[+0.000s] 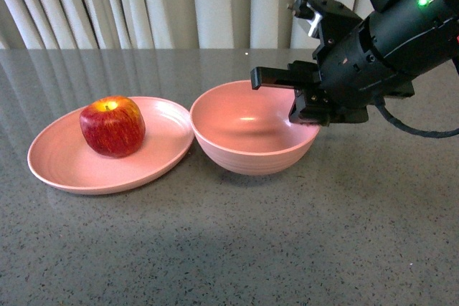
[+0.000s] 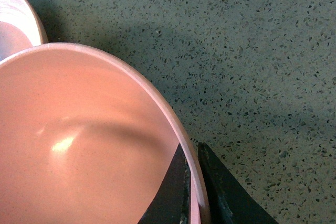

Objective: Move apple from plate to bowl

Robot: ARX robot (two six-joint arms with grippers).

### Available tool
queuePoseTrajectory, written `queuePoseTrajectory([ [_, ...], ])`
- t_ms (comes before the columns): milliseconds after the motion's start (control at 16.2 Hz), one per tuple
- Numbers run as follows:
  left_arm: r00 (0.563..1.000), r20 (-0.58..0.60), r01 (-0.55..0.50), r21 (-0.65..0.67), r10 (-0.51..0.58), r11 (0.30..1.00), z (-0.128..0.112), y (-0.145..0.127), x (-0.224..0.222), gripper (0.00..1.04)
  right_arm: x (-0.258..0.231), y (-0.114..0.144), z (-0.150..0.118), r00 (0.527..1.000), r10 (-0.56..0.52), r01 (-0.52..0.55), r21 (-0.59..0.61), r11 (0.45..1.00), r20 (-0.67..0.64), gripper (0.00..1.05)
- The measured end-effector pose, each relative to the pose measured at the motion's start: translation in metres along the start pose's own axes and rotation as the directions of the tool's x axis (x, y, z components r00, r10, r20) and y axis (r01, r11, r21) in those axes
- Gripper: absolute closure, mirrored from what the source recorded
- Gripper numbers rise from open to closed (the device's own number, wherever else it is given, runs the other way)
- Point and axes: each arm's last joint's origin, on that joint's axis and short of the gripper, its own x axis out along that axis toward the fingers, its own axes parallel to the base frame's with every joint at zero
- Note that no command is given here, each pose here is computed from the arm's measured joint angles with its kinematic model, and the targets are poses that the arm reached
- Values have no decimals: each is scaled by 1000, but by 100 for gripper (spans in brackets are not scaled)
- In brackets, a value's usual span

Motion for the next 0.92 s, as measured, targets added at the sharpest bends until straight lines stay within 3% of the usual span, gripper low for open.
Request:
queuePoseTrajectory([
  [801, 1000, 0, 0, 0, 0, 1000, 0, 0, 0, 7, 19, 1, -5, 998, -26, 27, 22, 999, -55, 101],
  [863, 1000, 0, 0, 0, 0, 1000, 0, 0, 0, 7, 19, 1, -5, 998, -25, 26, 23, 999, -57, 97],
  [925, 1000, 0, 0, 0, 0, 1000, 0, 0, 0, 7, 19, 1, -5, 998, -25, 26, 23, 999, -56, 86],
])
